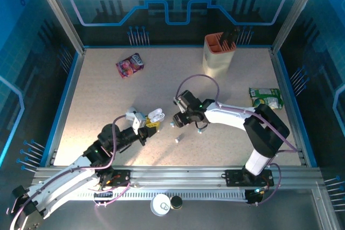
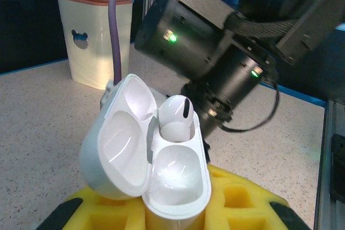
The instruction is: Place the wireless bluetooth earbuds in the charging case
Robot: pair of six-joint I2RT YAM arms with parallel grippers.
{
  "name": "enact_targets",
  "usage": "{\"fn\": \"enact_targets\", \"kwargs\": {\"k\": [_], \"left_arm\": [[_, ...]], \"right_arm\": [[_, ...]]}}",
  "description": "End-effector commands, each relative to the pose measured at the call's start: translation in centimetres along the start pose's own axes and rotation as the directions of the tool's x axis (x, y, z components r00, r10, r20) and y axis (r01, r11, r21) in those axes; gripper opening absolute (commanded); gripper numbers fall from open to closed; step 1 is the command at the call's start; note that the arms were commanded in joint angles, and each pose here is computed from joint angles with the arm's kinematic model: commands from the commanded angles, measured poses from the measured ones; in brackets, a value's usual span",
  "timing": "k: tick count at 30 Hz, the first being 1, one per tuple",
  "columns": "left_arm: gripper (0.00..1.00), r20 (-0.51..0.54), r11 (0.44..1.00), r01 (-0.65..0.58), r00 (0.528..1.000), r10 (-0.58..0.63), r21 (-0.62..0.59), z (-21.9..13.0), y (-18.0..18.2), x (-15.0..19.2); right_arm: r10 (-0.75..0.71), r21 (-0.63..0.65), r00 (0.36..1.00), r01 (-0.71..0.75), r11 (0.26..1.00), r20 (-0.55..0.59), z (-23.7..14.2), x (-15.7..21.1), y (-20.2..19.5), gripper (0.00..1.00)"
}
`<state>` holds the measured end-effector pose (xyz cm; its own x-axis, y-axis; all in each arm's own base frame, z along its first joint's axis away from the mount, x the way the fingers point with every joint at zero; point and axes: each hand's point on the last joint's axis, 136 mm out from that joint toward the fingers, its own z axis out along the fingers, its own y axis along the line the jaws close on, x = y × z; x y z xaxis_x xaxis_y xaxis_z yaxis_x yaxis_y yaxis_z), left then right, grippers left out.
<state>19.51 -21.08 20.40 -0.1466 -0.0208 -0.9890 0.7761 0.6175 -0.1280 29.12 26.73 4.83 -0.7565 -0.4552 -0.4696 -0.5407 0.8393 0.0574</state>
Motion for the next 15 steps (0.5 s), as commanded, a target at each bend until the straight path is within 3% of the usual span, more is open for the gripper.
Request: {"fn": "enact_targets", "kwargs": {"k": [1,6,15], "left_arm": [[0.03,0.047,1.000,-0.024,0.999,0.024,0.011,0.1,-0.2,-1.4],[0.03,0.046,0.999,-0.021,0.999,0.020,0.032,0.1,-0.5,-1.1],[0.04,0.047,0.998,-0.037,0.998,0.035,0.046,0.0,-0.7,-0.9]], "right_arm": [[0.063,-0.144,0.996,-0.071,0.987,-0.060,0.8,0.6,0.5,0.71],[0.052,-0.217,0.990,-0.080,0.973,-0.134,1.9,2.0,1.1,0.72],[0.080,-0.236,0.979,-0.124,0.964,-0.186,1.7,5.0,1.3,0.69]]}}
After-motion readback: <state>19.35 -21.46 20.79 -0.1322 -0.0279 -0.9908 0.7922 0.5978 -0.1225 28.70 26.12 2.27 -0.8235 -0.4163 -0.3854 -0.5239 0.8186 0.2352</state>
